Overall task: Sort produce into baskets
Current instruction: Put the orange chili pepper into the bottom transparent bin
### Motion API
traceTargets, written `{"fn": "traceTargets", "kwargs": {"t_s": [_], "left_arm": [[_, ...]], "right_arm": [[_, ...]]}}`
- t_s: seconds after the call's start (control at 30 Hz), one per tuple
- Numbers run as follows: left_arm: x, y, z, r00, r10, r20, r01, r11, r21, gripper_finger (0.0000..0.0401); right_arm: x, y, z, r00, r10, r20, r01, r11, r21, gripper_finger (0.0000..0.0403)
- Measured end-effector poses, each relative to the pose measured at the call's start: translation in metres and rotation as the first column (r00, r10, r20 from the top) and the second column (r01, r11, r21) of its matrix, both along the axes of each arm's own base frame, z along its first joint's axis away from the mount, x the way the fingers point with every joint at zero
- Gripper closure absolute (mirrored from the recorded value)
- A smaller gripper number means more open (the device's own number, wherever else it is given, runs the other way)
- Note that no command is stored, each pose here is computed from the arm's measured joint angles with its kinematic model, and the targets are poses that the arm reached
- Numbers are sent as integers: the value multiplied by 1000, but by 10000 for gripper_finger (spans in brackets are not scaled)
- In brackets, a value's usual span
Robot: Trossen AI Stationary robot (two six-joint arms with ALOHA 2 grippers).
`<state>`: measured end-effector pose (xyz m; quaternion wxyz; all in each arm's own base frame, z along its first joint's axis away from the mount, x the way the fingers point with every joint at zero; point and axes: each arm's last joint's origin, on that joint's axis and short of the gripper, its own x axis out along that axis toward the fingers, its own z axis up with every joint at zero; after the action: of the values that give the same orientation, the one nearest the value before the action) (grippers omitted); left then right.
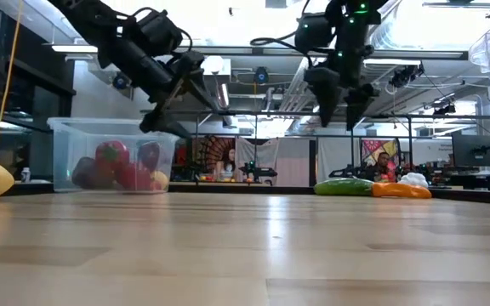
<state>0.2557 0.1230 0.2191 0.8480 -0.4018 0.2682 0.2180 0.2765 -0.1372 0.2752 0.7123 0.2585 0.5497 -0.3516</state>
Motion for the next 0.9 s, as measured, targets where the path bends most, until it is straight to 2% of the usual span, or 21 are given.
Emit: {"fn": "traceTargets", "kwargs": {"t_s": [0.1,0.23,0.37,0.47,0.57,0.7,0.77,0.9], "left_arm": [[-4,16,6,997,-21,80,17,999,45,27],[-9,35,15,985,-41,169,20,992,126,27],[-15,51,24,959,-75,273,30,986,165,27],[-18,57,29,941,-77,329,24,987,160,27],[-17,56,30,932,-111,344,60,986,158,27],[-12,46,28,927,-160,340,127,985,117,27],[-8,40,28,923,-178,340,149,983,111,27],[0,28,28,915,-215,342,189,976,107,27]], "right_arm": [[-8,2,-1,996,-43,-76,42,999,-15,20],[-22,8,-10,978,-206,-36,205,979,-18,20],[-36,22,-31,896,-441,58,440,898,26,20],[-40,34,-47,826,-549,125,541,836,95,20],[-38,42,-54,788,-596,152,577,802,156,20],[-33,48,-53,777,-603,181,576,797,181,20],[-30,50,-49,778,-595,201,567,803,182,20],[-26,48,-41,814,-535,226,510,845,162,20]]}}
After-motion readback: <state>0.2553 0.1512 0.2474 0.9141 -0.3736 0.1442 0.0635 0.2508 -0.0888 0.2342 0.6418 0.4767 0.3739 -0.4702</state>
